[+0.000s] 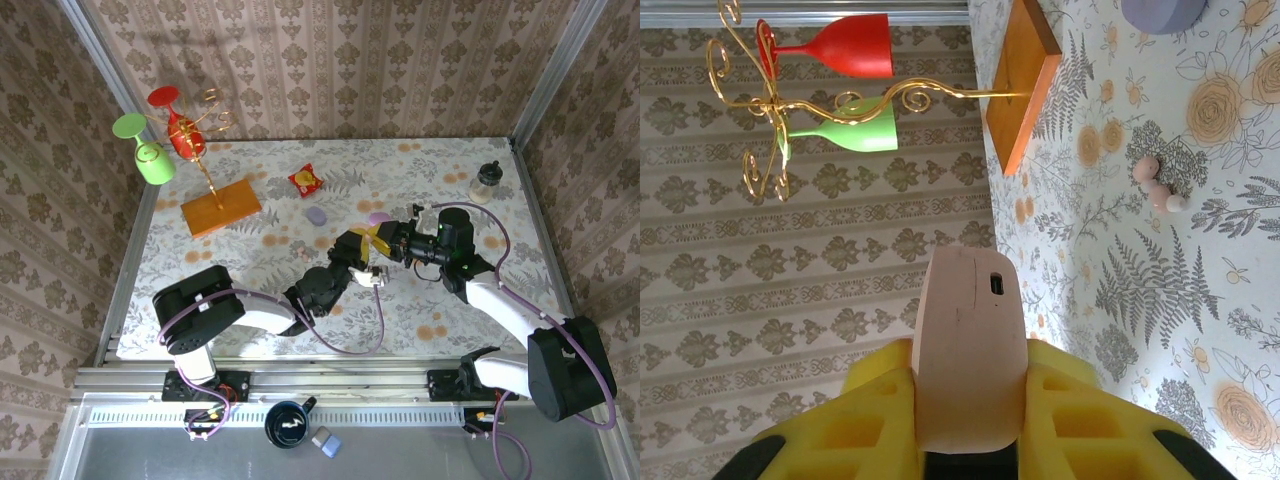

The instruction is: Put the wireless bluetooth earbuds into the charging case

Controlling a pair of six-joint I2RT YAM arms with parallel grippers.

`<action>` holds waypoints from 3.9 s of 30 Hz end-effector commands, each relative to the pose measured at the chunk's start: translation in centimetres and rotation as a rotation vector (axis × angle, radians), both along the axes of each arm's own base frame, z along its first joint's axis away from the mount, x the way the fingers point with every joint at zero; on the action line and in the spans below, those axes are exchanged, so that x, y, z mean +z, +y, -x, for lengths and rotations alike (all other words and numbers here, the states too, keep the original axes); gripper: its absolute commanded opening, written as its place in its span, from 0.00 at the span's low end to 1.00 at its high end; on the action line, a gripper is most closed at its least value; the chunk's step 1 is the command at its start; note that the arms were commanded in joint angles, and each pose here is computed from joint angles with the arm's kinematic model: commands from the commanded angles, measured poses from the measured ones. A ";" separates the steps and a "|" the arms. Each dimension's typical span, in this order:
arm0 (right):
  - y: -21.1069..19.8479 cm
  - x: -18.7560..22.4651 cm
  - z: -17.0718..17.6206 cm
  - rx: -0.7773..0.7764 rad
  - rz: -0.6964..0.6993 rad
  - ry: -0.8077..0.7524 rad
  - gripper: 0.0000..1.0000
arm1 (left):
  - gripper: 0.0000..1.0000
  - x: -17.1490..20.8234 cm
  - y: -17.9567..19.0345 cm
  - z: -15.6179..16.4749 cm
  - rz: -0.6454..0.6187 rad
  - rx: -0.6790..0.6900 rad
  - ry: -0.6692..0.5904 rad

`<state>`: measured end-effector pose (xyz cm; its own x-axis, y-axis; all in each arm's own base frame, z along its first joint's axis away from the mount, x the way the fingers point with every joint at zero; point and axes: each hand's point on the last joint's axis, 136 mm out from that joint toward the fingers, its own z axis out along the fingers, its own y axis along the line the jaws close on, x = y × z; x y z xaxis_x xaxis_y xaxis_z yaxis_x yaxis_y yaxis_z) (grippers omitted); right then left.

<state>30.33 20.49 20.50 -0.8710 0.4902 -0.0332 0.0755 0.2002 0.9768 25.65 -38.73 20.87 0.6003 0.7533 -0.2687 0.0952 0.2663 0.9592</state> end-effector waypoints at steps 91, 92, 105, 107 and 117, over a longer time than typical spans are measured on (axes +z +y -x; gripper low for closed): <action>5.6 3.9 2.3 0.322 -0.011 -0.245 0.36 | 0.23 3.5 5.3 4.6 0.604 -0.859 0.984; 5.6 3.8 2.1 0.315 -0.011 -0.242 0.36 | 0.23 3.6 5.3 4.7 0.603 -0.861 0.983; 5.4 5.2 2.5 0.307 -0.033 -0.271 0.14 | 0.62 3.3 6.3 4.1 0.608 -0.794 0.951; 5.5 6.3 2.6 0.310 -0.068 -0.288 0.14 | 0.71 3.6 7.1 4.0 0.630 -0.782 0.938; 6.2 9.6 2.6 0.346 -0.266 -0.275 0.11 | 0.72 6.0 8.5 4.0 0.705 -0.835 0.965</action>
<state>28.44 26.58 28.48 -0.9566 0.2179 -0.1933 -0.2004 -0.0111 0.9796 22.14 -30.52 25.06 0.1713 -0.1186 -0.9781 0.9644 0.2233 0.1418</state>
